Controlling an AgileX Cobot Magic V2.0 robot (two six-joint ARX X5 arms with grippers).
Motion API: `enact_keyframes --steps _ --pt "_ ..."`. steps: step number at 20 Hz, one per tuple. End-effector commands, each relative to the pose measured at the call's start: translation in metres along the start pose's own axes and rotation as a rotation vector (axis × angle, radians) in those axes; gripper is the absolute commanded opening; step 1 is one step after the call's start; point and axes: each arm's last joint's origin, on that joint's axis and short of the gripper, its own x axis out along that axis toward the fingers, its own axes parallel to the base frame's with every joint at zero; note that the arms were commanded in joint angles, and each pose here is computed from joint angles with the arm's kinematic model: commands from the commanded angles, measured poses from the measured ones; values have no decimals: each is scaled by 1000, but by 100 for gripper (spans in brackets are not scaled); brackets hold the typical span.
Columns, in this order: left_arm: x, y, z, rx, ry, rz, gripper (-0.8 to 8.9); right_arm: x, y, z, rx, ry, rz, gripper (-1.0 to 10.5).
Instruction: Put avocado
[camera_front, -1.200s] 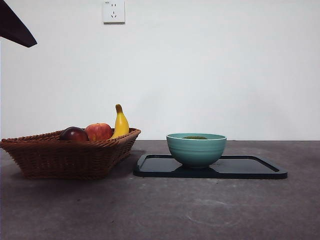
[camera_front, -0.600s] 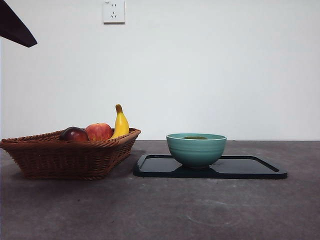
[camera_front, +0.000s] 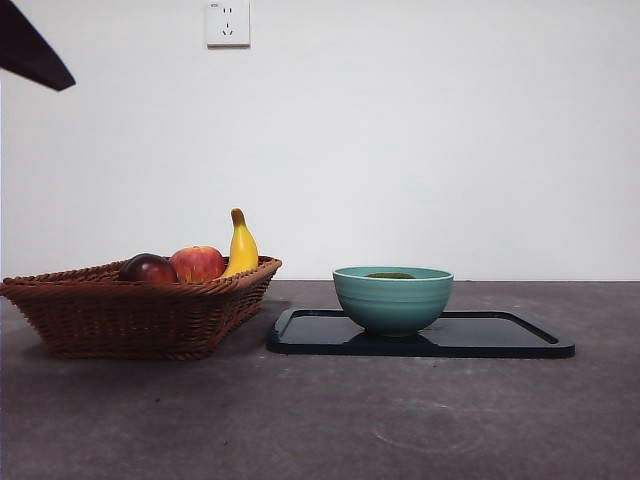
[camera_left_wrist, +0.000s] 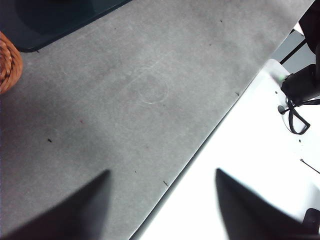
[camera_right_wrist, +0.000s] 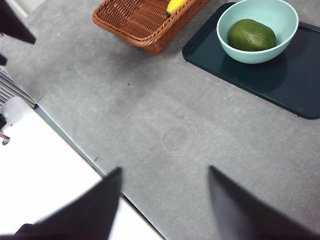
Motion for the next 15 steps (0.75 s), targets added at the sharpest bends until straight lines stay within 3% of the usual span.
enact_keyframes --steps 1,15 --pt "0 -1 3 27 -6 -6 0 0 1 2 3 -5 10 5" --pt "-1 -2 3 26 -5 -6 7 0 1 4 -8 -26 7 7"
